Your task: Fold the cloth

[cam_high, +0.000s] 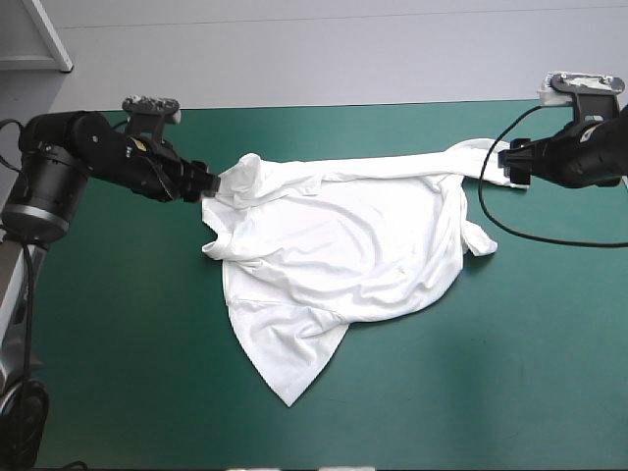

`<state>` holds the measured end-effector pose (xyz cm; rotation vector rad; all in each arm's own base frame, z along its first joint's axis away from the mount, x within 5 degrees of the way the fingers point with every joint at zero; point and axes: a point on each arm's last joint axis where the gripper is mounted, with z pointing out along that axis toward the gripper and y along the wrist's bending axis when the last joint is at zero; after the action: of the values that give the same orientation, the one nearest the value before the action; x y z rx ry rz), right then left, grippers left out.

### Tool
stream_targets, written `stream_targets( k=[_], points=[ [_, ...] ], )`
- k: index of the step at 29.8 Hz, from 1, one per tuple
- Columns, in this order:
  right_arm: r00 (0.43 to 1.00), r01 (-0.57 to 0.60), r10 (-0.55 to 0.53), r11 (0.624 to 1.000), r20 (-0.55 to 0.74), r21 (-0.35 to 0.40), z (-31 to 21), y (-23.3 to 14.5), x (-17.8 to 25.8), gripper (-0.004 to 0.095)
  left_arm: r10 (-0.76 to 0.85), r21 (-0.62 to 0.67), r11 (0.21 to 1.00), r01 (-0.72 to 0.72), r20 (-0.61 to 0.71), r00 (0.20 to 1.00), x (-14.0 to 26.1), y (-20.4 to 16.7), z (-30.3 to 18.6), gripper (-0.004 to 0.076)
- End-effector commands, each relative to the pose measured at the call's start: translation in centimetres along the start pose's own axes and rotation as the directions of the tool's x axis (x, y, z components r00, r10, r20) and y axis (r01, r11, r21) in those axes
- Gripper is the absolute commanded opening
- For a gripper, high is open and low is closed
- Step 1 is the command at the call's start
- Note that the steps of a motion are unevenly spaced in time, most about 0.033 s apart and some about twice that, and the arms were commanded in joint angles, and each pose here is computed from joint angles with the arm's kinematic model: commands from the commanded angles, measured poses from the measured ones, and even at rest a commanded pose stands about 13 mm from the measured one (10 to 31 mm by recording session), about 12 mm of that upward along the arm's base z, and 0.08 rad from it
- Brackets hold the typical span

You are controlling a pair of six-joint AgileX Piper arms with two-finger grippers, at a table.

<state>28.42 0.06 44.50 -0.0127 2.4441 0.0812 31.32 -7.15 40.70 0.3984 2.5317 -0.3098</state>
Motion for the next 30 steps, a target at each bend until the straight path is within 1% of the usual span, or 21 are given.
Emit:
stream_targets(
  k=[1,3,8,11,14,16,19,22,30],
  points=[
    [0.997,0.017,-0.017,1.000,0.072,0.006,-2.4,0.0,1.0,0.0775,0.041,0.086,0.996,-0.039,-0.027,0.999,2.6,-3.2,-1.7,0.0479],
    [0.998,0.014,-0.014,1.000,0.058,0.006,-2.0,0.0,2.0,0.0766,0.062,0.120,0.991,-0.053,-0.075,0.995,4.7,-4.9,-1.4,0.0479],
    [0.999,0.003,-0.003,1.000,0.041,0.003,0.2,-0.1,3.9,0.0762,0.080,0.202,0.978,-0.050,-0.142,0.987,10.7,-9.1,-1.6,0.0479],
    [1.000,-0.009,0.009,1.000,0.020,-0.006,1.4,-0.1,4.6,0.0762,0.094,0.200,0.978,-0.057,-0.178,0.979,14.1,-10.8,-1.1,0.0479],
    [1.000,-0.016,0.016,1.000,0.021,-0.015,1.8,-0.1,4.8,0.0762,0.117,0.172,0.982,-0.076,-0.241,0.963,17.4,-12.1,0.6,0.0479],
    [0.999,-0.019,0.020,1.000,0.033,-0.020,1.7,0.0,4.7,0.0762,0.154,0.196,0.975,-0.104,-0.260,0.953,19.0,-13.4,2.0,0.0479],
    [0.999,-0.021,0.022,0.999,0.041,-0.024,1.7,0.0,4.6,0.0762,0.212,0.232,0.961,-0.154,-0.254,0.943,20.5,-15.4,3.9,0.0479],
    [0.999,-0.021,0.022,0.999,0.041,-0.024,1.7,0.0,4.6,0.0759,0.260,0.216,0.955,-0.204,-0.277,0.925,21.0,-16.6,5.7,0.0479],
    [0.999,-0.025,0.026,0.999,0.026,-0.031,1.7,0.1,4.7,0.0758,0.317,0.160,0.947,-0.277,-0.350,0.882,21.4,-17.5,10.8,0.0479]
  ],
)
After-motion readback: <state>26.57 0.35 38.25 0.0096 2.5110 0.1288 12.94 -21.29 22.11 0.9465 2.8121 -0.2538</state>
